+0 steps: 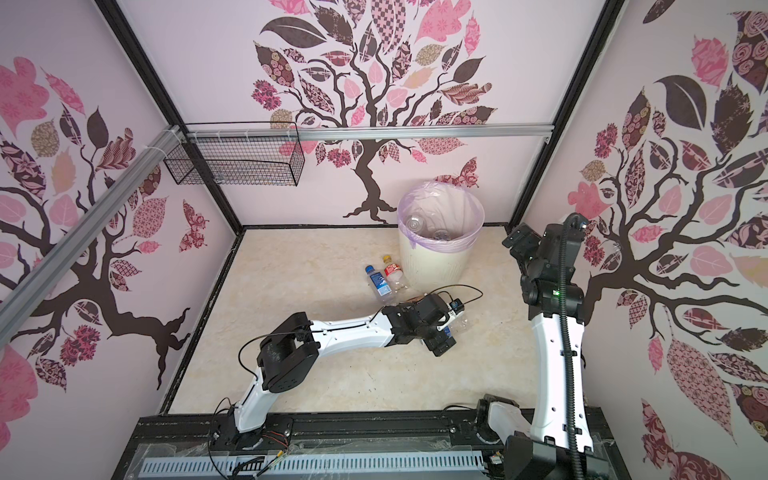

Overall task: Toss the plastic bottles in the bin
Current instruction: 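Lower the left gripper onto the blue Pocari Sweat bottle and close it, then lift the Pocari bottle toward the right gripper while the right grasps it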

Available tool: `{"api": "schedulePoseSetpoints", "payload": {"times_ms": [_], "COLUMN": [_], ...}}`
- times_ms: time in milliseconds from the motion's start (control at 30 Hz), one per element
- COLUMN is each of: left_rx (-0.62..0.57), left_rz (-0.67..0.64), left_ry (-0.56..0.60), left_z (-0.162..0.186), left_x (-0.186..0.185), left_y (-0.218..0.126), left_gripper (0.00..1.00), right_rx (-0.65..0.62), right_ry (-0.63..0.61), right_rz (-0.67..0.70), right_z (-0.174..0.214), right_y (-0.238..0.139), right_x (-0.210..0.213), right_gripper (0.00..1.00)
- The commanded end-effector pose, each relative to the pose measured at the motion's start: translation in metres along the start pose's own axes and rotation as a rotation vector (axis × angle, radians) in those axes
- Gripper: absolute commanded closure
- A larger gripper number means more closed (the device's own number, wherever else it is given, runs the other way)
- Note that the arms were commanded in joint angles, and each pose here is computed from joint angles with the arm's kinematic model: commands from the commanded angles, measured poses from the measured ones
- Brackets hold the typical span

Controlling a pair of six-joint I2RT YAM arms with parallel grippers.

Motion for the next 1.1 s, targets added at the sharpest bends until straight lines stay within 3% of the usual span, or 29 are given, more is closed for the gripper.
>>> {"api": "schedulePoseSetpoints", "payload": {"times_ms": [0,200,500,700,1067], "left_rx": [-0.012,0.017,0.003,-0.085,-0.362], "left_rz": [0.02,0.006,0.039,0.062,0.0], "left_ry": [-0.031,-0.079,-0.104,-0.168,-0.342], "left_z": [-0.006,-0.002,-0.007,-0.03,-0.068], "left_x": [-0.002,0.007,0.008,0.021,0.079], "left_y": [0.014,0.033,0.021,-0.034,-0.18], "left_gripper": [0.09,0.16,0.43,0.44,0.44], "right_rx": [-0.037,-0.033,-0.03,0.009,0.131], "right_ry": [0.046,0.062,0.065,0.068,-0.014], "right_rz": [-0.044,-0.084,-0.099,-0.181,-0.391], "right_z": [-0.008,-0.008,-0.007,-0.004,0.018], "right_y": [-0.011,-0.012,-0.01,-0.011,-0.015], "right_x": [0.001,0.005,0.006,0.016,0.065], "right_gripper": [0.01,0.0,0.0,0.0,0.0]}}
Point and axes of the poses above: each gripper's point midway between its finger pads, its own y axis out along the fingers, its own x axis along the line the jaws close on, z = x × y, the point moved 5 cm from there along -y, back along the fingers, and after that the axes turned 4 degrees about -y, right-handed, at the moved point
